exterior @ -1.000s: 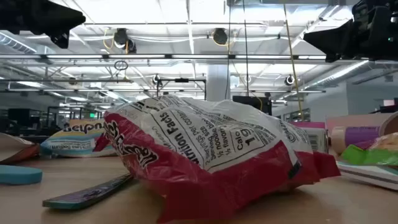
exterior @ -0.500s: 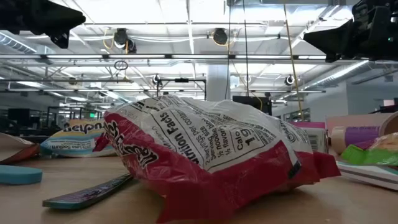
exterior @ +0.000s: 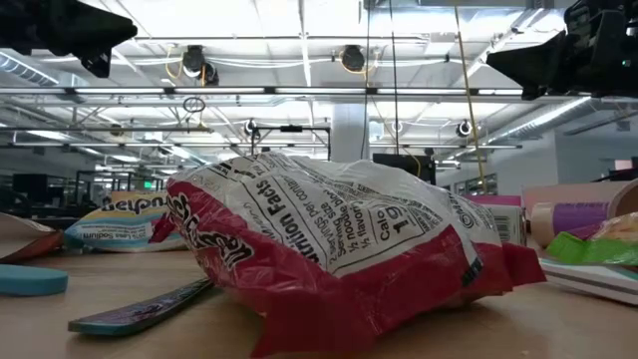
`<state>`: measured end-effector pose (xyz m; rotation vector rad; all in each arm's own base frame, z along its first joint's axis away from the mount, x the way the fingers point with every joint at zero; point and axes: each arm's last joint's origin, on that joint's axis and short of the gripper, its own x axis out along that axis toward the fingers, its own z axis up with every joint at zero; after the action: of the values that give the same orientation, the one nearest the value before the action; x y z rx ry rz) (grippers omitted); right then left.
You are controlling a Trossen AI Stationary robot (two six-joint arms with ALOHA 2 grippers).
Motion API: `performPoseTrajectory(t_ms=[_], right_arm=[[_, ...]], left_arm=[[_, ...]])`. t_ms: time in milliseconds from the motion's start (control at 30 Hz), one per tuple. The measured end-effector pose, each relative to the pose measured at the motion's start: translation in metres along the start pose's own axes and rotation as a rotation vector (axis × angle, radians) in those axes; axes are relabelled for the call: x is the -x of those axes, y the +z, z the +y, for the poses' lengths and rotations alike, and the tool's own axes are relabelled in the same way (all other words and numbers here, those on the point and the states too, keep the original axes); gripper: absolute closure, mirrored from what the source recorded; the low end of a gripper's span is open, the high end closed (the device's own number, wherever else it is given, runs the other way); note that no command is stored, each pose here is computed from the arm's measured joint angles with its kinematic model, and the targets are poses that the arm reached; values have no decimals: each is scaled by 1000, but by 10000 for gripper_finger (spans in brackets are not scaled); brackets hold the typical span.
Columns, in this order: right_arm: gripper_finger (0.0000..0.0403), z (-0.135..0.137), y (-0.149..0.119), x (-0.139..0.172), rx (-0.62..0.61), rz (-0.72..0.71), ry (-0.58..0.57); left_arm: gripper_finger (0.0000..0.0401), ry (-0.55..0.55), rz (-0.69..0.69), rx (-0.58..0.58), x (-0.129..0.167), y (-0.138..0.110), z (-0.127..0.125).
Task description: Pick & Place Food Item
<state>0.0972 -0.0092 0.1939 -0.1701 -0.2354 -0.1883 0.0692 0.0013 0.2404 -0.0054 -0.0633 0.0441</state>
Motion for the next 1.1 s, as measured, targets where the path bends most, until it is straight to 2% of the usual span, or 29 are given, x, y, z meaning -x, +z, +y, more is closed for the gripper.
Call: performPoseTrajectory(t_ms=[967, 1033, 1100], right_arm=[[403, 0, 2, 0, -3, -17, -3], [403, 0, 2, 0, -25, -17, -3], [403, 0, 1, 0, -119, -16, -2]], left_arm=[[341, 0, 0, 0, 0, 0, 0], [341, 0, 0, 0, 0, 0, 0], [341, 0, 0, 0, 0, 0, 0]])
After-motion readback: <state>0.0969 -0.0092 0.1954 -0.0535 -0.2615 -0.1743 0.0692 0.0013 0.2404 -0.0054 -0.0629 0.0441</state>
